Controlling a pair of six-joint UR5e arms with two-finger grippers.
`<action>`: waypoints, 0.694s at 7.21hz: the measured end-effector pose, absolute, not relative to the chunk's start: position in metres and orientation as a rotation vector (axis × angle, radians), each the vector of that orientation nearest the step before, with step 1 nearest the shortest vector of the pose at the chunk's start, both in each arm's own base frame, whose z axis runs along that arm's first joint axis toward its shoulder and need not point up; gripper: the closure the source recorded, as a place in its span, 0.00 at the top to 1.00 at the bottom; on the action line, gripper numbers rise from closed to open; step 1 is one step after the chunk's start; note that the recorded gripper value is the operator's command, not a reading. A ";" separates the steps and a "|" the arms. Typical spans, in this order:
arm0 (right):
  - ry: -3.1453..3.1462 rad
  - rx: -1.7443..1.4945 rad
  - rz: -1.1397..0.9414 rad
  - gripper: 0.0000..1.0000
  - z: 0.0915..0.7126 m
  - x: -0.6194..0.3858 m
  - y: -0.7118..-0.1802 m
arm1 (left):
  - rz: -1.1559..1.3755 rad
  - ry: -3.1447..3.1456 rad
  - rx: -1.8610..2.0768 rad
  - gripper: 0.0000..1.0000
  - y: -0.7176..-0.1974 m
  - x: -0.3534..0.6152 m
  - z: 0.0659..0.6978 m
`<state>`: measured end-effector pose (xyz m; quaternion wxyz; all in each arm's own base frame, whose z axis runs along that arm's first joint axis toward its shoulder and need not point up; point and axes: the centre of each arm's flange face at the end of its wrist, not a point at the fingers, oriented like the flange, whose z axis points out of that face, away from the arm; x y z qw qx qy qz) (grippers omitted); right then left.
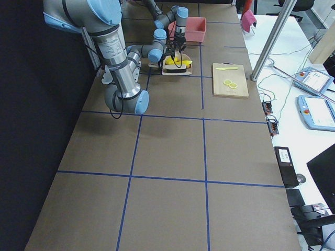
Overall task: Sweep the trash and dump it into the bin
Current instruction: 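Push the items deeper into the dustpan with the brush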
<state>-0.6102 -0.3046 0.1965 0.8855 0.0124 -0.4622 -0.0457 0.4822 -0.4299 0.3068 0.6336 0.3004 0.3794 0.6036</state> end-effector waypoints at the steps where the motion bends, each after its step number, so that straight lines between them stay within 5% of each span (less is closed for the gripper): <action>1: -0.956 0.024 -0.094 0.00 0.199 -0.610 -0.304 | 1.376 0.869 0.691 0.00 -0.430 0.481 0.306; 5: -0.932 0.014 -0.089 0.00 0.197 -0.602 -0.302 | 1.366 0.872 0.695 0.00 -0.430 0.480 0.305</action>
